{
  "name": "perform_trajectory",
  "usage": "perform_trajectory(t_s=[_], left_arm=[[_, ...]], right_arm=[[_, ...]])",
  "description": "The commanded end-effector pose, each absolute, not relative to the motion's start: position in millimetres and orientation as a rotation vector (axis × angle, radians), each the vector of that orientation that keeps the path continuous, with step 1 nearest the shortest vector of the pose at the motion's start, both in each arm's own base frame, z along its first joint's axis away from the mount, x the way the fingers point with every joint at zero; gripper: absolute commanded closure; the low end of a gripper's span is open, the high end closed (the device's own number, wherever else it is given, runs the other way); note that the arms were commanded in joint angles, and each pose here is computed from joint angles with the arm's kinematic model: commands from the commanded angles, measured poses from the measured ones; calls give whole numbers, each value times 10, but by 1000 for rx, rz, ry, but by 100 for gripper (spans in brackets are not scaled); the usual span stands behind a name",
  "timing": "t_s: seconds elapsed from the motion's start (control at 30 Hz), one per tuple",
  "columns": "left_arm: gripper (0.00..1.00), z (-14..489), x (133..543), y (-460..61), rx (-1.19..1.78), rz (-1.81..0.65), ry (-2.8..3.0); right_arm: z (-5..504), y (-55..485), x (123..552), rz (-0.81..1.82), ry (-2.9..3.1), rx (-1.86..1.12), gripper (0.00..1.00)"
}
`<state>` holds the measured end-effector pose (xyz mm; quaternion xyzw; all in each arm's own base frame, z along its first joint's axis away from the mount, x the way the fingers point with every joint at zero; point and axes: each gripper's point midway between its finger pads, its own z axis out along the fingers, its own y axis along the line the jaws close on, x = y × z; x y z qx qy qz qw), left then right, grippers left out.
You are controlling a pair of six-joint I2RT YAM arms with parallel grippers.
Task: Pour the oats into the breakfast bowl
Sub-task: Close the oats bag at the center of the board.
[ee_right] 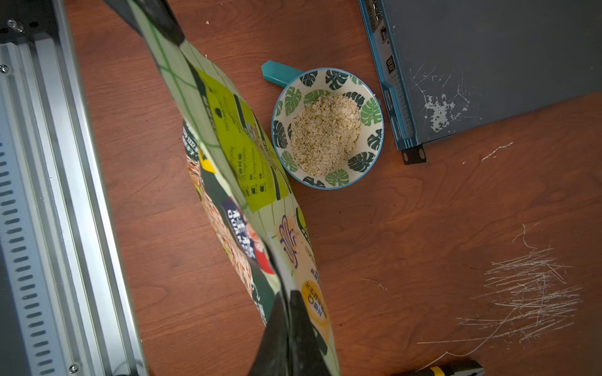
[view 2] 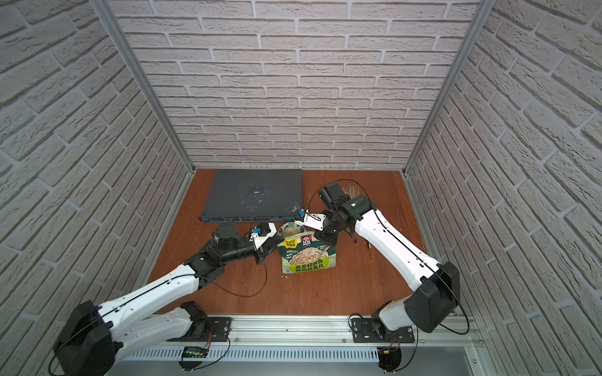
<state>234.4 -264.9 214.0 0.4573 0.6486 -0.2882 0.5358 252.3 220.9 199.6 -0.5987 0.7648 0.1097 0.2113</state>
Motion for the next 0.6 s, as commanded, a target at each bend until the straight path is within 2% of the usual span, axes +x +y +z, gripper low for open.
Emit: perform_trajectory(t_s=[0.0,0.03,0.1,0.17,0.23,0.27,0.37,0.4,0.57], left_arm=[[100,2298,2383,-2651,1069,-675,1491],[100,2305,2384,-2651,1068,-676,1490],[100,2306,2383,-2654,1069,-678,1490],[100,2312,2388,-2649,1066,-676,1490],[97,2317,2388,-2646,1063,-675,1489],[96,2317,2389,-2644,1060,-675,1491],[91,2314,2403,-2618,1046,-663,1499],[88,2313,2409,-2604,1042,-658,1500],[61,2330,2459,-2488,978,-639,1515]], right_arm=[[2103,2134,2513,284,2116,-1621,74],[2146,2214,2491,338,2086,-1619,65],[2203,2391,2428,434,2015,-1637,55],[2211,2555,2402,491,1963,-1663,51],[2184,2666,2418,519,1947,-1686,52],[2167,2705,2425,529,1946,-1699,57],[2058,2660,2439,510,2014,-1738,95],[2044,2613,2436,508,2040,-1743,96],[2176,2150,2619,425,2130,-1595,97]])
